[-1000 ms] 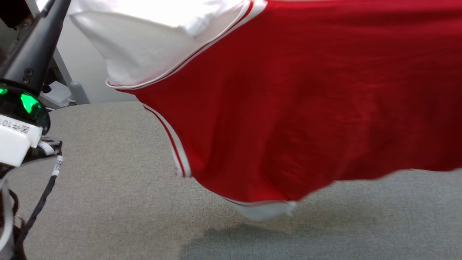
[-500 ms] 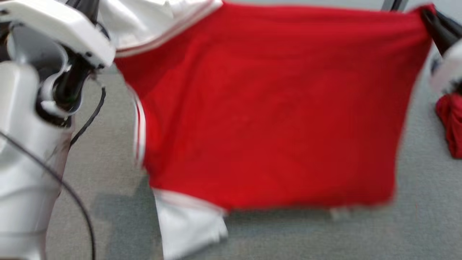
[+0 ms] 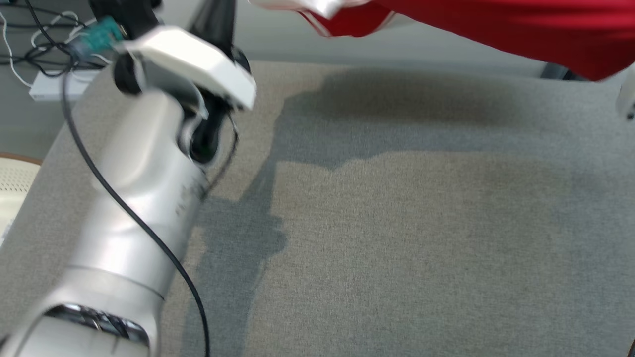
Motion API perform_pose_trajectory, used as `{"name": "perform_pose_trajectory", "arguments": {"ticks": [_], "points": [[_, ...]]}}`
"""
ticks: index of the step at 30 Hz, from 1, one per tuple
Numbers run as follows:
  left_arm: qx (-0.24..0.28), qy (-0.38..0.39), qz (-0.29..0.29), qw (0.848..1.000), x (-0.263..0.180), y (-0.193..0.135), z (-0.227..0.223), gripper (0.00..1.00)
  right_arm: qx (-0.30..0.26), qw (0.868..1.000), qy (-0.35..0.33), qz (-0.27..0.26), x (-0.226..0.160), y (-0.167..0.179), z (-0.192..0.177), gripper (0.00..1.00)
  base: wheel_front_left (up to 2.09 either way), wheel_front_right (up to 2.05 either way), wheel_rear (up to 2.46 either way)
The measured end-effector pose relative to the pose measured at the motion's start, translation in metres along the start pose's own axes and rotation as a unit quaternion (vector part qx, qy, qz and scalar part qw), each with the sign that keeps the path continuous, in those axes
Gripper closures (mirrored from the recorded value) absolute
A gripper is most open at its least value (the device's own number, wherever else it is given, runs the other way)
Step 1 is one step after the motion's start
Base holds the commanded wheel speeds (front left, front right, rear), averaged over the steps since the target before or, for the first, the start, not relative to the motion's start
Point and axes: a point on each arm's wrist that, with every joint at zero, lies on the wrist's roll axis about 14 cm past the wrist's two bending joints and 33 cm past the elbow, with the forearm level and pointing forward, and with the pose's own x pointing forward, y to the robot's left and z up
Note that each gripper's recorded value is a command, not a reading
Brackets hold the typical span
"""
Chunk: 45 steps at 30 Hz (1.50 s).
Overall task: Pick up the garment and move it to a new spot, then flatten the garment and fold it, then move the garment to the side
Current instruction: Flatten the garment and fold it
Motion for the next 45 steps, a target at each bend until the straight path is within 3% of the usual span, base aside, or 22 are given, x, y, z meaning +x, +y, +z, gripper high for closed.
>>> {"name": "perform_pose_trajectory", "arguments": {"ticks": [6,11,19,22,26,43,45], "points": [[-0.056,0.128,0.021,0.990,-0.046,0.010,-0.130,1.00,0.061,0.988,0.140,0.018,-0.031,0.042,-0.137,1.00,0.00,0.00,0.00],[-0.109,0.193,0.018,0.975,-0.098,-0.004,-0.189,1.00,0.118,0.972,0.204,-0.004,-0.083,0.052,-0.195,1.00,0.00,0.00,0.00],[-0.125,0.192,0.051,0.972,-0.158,0.021,-0.186,1.00,0.160,0.967,0.194,-0.028,-0.128,0.051,-0.204,1.00,0.00,0.00,0.00],[-0.142,0.186,0.052,0.971,-0.180,0.012,-0.182,1.00,0.210,0.957,0.193,-0.060,-0.152,0.047,-0.209,1.00,0.00,0.00,0.00],[-0.151,0.174,0.056,0.972,-0.200,0.002,-0.171,1.00,0.225,0.948,0.212,-0.071,-0.183,0.049,-0.224,1.00,0.00,0.00,0.00],[-0.147,0.277,0.095,0.945,-0.267,0.003,-0.203,1.00,0.215,0.949,0.226,-0.049,-0.218,0.059,-0.235,1.00,0.00,0.00,0.00],[-0.143,0.294,0.099,0.940,-0.275,0.004,-0.211,1.00,0.215,0.949,0.224,-0.048,-0.218,0.059,-0.234,0.89,0.00,0.00,0.00]]}}
